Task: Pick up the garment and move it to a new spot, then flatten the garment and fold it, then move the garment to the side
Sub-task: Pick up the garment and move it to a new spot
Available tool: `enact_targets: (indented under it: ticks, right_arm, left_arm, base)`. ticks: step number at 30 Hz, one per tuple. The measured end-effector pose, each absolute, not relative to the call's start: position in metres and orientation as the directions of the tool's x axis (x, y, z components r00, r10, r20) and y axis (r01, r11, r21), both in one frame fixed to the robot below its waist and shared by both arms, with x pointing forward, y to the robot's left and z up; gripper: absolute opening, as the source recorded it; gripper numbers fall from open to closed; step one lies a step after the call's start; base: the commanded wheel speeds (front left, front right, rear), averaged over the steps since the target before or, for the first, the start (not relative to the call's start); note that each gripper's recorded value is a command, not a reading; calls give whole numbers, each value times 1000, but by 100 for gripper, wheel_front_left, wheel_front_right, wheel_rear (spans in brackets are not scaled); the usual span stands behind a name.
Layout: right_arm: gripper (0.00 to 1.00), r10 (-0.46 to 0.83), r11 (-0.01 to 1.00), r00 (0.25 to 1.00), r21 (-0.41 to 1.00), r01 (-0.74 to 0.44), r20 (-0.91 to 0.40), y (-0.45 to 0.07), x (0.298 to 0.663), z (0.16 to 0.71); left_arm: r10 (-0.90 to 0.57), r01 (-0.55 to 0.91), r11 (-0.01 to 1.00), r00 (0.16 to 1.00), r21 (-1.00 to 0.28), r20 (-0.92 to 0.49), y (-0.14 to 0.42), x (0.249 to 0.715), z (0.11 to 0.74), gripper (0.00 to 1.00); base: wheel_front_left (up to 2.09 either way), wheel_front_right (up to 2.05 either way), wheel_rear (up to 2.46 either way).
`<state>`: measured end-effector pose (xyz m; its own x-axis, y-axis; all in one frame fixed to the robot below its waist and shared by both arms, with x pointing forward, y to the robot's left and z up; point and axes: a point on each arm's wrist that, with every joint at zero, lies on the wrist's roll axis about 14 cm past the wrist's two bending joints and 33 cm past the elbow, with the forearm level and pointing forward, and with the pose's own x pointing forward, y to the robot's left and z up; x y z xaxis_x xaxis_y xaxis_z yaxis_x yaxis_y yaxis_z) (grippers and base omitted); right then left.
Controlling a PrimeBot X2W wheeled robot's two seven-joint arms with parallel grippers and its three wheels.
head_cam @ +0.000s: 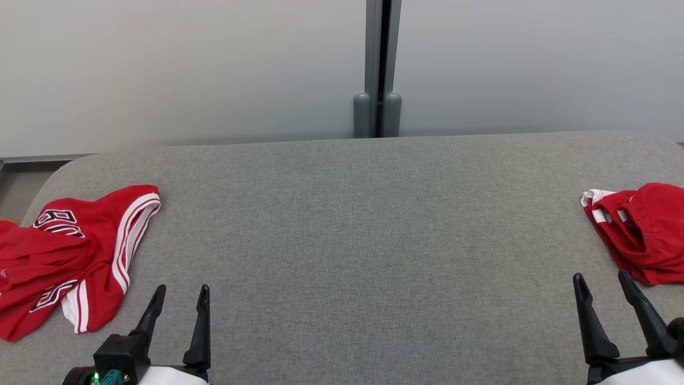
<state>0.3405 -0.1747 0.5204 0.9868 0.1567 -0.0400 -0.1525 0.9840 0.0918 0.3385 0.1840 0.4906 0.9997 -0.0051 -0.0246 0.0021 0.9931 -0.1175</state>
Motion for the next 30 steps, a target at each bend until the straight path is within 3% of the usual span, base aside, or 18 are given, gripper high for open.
enact_targets:
  ticks: [18, 30]
  right_arm:
    - [100, 195, 979, 979, 75, -191, -56, -164, 346, 520]
    - [100, 394, 919, 919, 38, -393, -28, -99, 386, 537]
  left_arm:
    - [40, -41, 992, 999, -120, -6, 196, 336, 494, 100]
    - [205, -190, 972, 974, -136, 100, 245, 340, 526, 100]
  base:
    - [0, 0, 0]
    - [0, 0, 0]
